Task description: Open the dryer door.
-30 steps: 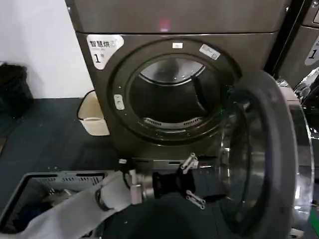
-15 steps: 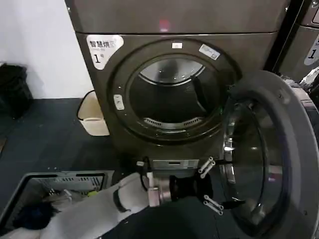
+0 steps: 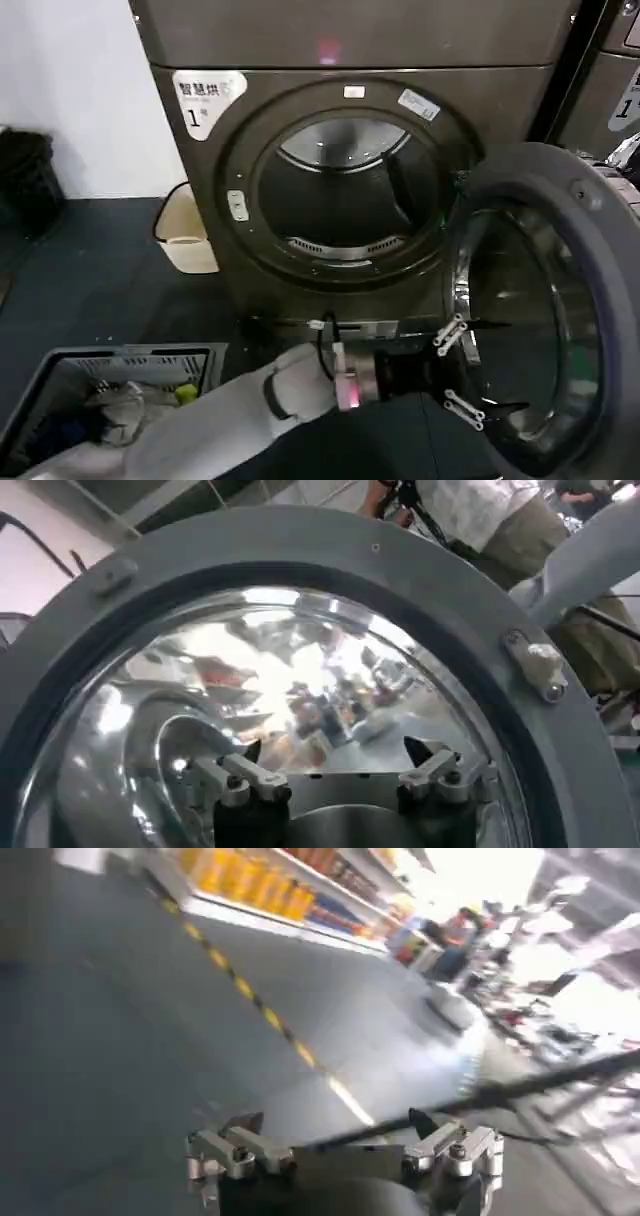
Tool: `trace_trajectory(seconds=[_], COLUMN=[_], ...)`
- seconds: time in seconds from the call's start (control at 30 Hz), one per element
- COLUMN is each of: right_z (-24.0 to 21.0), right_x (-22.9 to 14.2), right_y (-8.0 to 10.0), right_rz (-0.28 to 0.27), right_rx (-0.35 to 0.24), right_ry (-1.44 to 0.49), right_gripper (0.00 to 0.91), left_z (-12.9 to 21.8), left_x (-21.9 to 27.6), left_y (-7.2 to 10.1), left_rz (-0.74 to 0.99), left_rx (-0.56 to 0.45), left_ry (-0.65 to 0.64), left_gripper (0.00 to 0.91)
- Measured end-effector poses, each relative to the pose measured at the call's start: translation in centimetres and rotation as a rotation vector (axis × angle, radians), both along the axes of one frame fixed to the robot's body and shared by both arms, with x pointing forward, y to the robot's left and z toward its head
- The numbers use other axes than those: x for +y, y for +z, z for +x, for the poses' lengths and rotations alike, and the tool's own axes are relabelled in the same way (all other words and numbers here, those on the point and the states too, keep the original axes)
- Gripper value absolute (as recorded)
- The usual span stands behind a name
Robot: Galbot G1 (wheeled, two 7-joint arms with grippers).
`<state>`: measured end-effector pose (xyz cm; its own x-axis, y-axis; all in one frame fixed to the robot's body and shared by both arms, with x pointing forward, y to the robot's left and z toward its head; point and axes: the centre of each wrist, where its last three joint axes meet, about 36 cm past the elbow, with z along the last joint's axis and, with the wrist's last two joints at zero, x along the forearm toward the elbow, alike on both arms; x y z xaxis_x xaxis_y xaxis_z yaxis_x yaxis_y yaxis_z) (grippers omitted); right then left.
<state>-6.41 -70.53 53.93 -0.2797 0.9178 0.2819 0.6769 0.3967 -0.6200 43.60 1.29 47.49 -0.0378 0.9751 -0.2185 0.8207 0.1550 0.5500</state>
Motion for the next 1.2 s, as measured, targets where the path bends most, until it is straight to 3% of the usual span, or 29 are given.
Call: trace_trajectory(seconds=[0.4, 0.7, 0.83, 1.2], right_z=[-1.7, -3.4, -3.9, -4.5], right_x=[1.9, 2.5, 2.8, 3.5], right_y=[-0.1, 0.1, 0.0, 0.0], right_rz=[0.012, 0.004, 0.007, 0.012], right_rx=[-0.020, 0.002, 0.004, 0.008], right_ry=[-0.026, -0.077, -0.087, -0.093], right_gripper=[0.907, 0.907, 0.907, 0.907], left_z=[3.2, 5.4, 6.2, 10.8], left_x=[-6.7, -11.1, -12.9, -11.4], left_y=[1.8, 2.6, 2.4, -0.4], left_rz=[-0.067, -0.114, -0.109, -0.023], left_rx=[-0.060, -0.146, -0.145, -0.189], left_ry=[0.045, 0.113, 0.126, 0.284], left_gripper=[0.907, 0.907, 0.907, 0.907])
